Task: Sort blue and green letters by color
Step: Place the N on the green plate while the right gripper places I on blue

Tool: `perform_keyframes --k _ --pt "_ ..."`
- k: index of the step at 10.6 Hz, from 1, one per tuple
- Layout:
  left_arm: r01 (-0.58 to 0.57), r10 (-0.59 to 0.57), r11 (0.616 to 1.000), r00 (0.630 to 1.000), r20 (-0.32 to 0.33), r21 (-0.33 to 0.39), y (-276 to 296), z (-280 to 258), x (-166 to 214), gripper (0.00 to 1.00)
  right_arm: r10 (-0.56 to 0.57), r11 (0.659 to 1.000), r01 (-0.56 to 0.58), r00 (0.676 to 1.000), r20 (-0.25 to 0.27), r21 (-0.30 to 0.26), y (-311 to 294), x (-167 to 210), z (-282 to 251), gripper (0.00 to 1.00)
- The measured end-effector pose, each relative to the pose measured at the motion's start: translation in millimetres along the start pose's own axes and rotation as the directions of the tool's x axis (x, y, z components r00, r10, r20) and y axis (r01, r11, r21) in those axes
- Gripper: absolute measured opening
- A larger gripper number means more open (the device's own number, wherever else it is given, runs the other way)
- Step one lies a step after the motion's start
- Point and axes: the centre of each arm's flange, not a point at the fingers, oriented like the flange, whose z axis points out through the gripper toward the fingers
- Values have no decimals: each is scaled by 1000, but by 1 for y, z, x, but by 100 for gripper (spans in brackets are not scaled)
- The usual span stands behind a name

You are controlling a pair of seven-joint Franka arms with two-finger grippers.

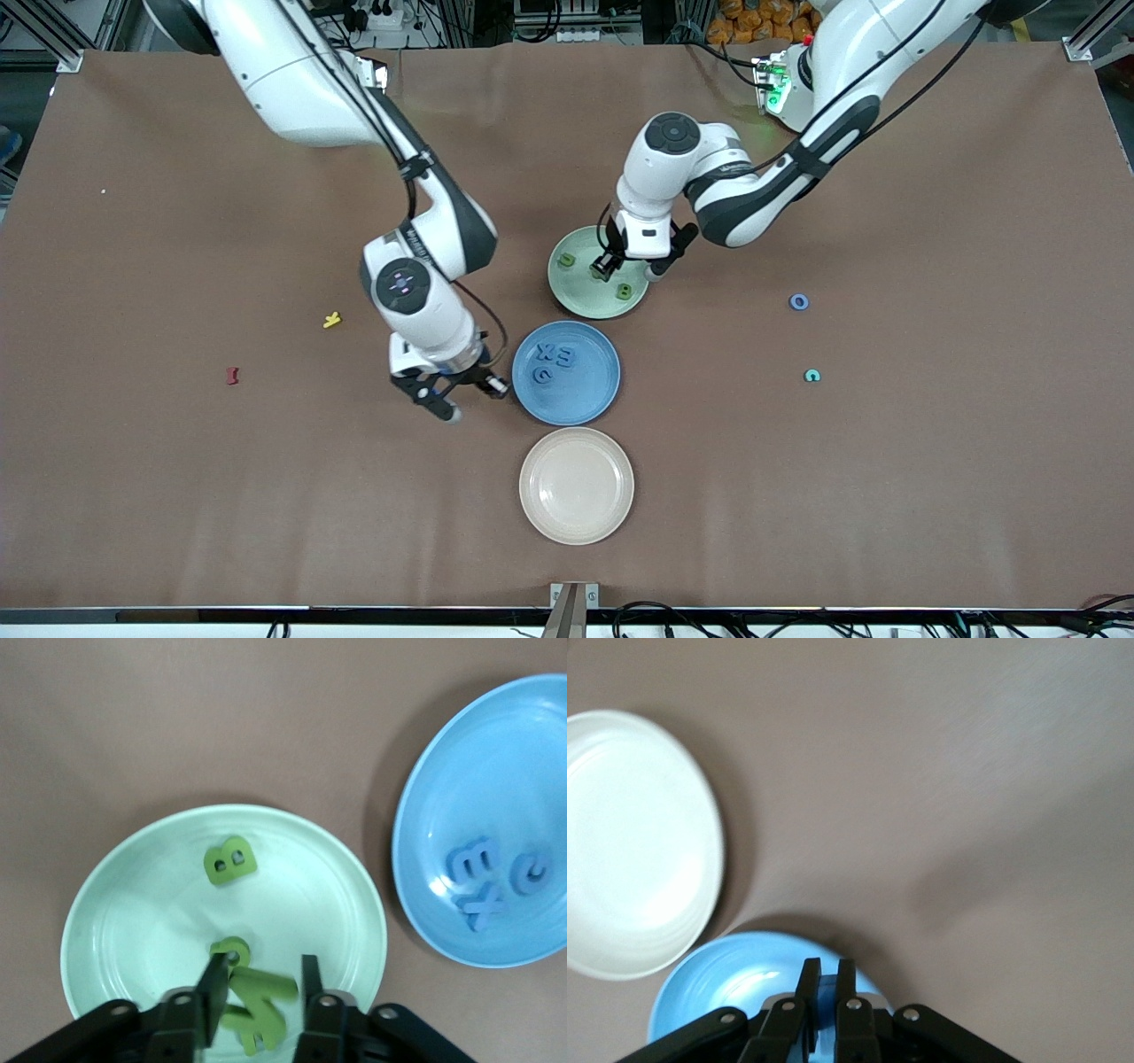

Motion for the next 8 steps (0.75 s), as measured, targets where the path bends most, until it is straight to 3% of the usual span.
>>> perform_keyframes --k 3,5,8 --pt "31 -31 999 999 -16 14 2 13 10 76 -27 998 26 1000 4 57 -38 -70 20 10" --pt "92 -92 996 995 -42 -4 12 10 48 99 -46 997 45 999 14 63 -51 -103 33 14" --pt "260 -266 963 959 -98 -66 26 -11 178 100 -29 998 29 1000 6 54 -49 -88 36 52"
